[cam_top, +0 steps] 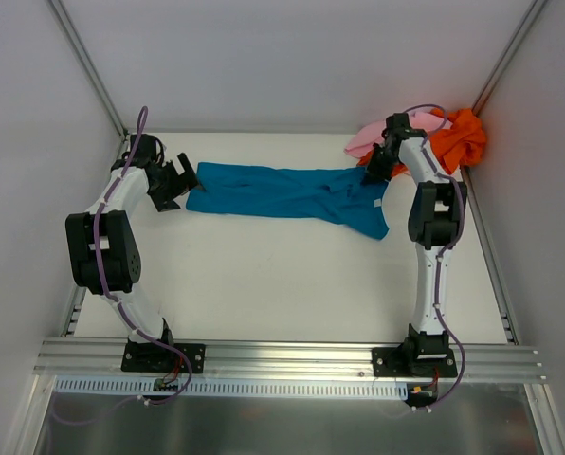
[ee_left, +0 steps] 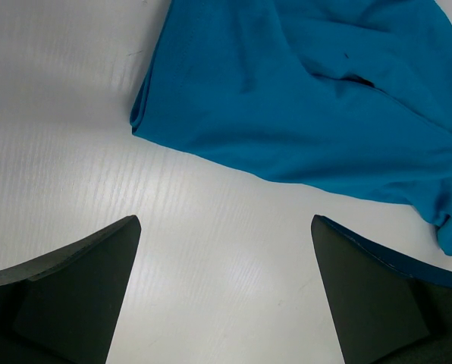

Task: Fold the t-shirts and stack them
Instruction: Fold the other side of the tshirt into a rectangle

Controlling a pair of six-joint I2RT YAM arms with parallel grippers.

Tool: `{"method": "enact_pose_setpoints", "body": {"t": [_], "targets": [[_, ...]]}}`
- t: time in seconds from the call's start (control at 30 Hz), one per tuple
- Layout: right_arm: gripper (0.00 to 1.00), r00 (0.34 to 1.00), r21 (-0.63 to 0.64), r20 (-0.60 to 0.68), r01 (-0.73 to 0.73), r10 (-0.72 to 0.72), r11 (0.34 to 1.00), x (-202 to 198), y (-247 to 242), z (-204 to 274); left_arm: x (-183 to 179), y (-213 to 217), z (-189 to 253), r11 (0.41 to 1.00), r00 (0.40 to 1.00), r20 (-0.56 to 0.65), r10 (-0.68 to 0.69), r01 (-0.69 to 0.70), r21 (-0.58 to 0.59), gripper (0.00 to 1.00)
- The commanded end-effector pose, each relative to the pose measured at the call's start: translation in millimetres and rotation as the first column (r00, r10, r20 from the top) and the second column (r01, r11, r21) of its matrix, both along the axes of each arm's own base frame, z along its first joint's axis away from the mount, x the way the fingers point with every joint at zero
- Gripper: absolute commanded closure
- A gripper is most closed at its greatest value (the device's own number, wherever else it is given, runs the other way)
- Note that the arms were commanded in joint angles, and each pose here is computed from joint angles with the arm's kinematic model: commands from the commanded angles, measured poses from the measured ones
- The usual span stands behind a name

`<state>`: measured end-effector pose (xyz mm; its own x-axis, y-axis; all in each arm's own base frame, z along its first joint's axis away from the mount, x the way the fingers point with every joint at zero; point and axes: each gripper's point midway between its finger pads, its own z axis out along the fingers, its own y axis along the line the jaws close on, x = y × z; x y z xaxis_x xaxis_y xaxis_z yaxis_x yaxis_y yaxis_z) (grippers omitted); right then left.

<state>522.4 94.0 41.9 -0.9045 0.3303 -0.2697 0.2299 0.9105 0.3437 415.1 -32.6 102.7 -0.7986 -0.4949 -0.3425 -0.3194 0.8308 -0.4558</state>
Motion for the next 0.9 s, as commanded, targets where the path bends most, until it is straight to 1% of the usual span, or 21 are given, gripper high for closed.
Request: {"method": "enact_pose_setpoints", "body": {"t": [0.0, 0.13, 0.4, 0.6, 0.87], "targets": [[1.0, 0.989, -0.019, 0.141, 0.043, -0.04, 0.999, 8.9, -22.6, 69.5, 5.2, -2.2, 6.0, 1.0, 1.0, 0.022, -0.012, 0.012, 0.004, 0.01], [1.0, 0.984, -0.02, 0.169, 0.063, -0.058, 0.998, 10.9, -33.0, 84.0, 4.2, -3.2, 5.6, 1.0, 1.0, 0.022, -0.013, 0.013, 0.002, 0.01], [1.0, 0.976, -0.016, 0.208, 0.076, -0.071, 0.997, 17.7, -36.5, 99.9, -1.5, -4.1, 3.4, 1.0, 1.0, 0.015, -0.017, 0.017, 0.001, 0.01], [1.0, 0.978, -0.014, 0.193, 0.079, -0.075, 0.997, 20.7, -35.4, 90.9, -2.4, -4.7, 2.9, 1.0, 1.0, 0.014, -0.021, 0.021, 0.002, 0.01], [1.0, 0.968, -0.018, 0.229, 0.108, -0.101, 0.994, 38.0, -42.1, 96.0, -2.9, -4.5, -0.3, 1.0, 1.0, 0.007, -0.025, 0.025, 0.004, 0.01]]}}
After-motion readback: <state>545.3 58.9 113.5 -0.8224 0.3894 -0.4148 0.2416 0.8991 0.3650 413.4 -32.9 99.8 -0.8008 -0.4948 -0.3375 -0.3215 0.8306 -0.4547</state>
